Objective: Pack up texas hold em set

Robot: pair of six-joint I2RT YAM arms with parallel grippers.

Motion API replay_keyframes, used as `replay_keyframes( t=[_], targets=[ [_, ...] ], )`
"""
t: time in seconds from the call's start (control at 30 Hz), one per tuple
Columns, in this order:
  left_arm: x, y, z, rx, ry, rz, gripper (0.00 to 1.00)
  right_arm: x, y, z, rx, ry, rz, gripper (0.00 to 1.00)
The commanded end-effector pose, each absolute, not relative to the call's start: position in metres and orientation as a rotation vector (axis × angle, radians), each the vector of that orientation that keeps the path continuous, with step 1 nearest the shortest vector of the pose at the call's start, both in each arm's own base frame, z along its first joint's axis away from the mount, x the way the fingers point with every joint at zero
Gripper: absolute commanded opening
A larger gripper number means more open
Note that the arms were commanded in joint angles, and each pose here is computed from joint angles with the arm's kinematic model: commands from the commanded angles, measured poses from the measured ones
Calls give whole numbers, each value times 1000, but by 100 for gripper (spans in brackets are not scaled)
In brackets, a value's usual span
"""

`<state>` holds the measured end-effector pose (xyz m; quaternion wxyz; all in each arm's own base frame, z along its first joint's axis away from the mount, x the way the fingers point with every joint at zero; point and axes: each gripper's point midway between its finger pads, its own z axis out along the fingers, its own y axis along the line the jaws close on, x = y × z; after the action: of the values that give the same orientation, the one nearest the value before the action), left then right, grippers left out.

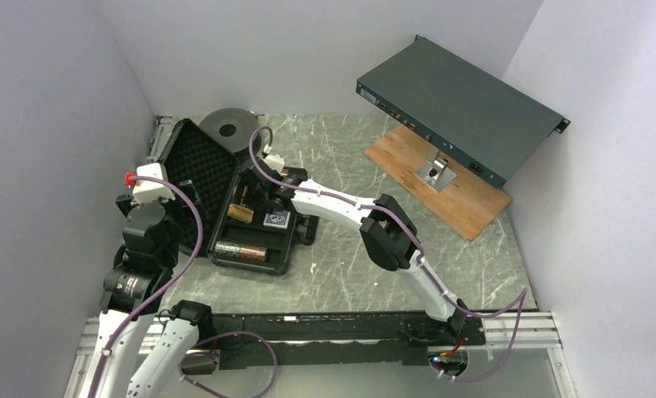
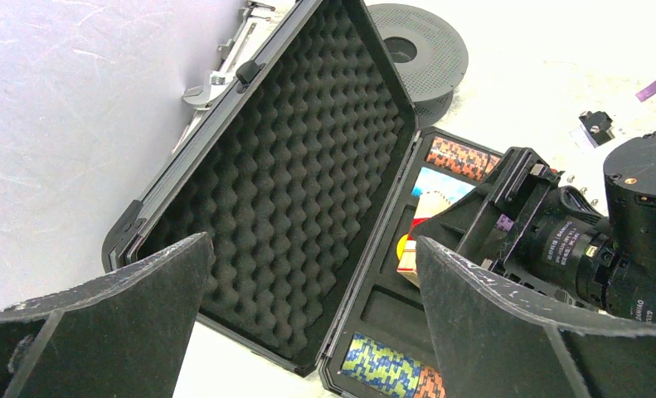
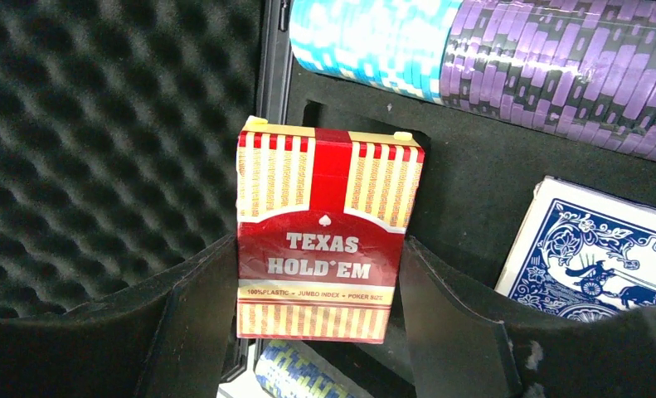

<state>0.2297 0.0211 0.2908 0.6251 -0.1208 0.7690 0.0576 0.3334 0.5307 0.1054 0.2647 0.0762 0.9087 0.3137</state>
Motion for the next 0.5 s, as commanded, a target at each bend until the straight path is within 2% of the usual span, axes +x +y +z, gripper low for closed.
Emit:
replay_keyframes(
  t=[0.0, 0.47],
  targets=[
    [230, 23, 301, -280, 1725, 129, 99, 345, 537, 130, 258, 2367, 868, 0],
    [231, 22, 300, -275, 1730, 128, 99, 345, 534, 104, 279, 2419, 767, 0]
  ],
)
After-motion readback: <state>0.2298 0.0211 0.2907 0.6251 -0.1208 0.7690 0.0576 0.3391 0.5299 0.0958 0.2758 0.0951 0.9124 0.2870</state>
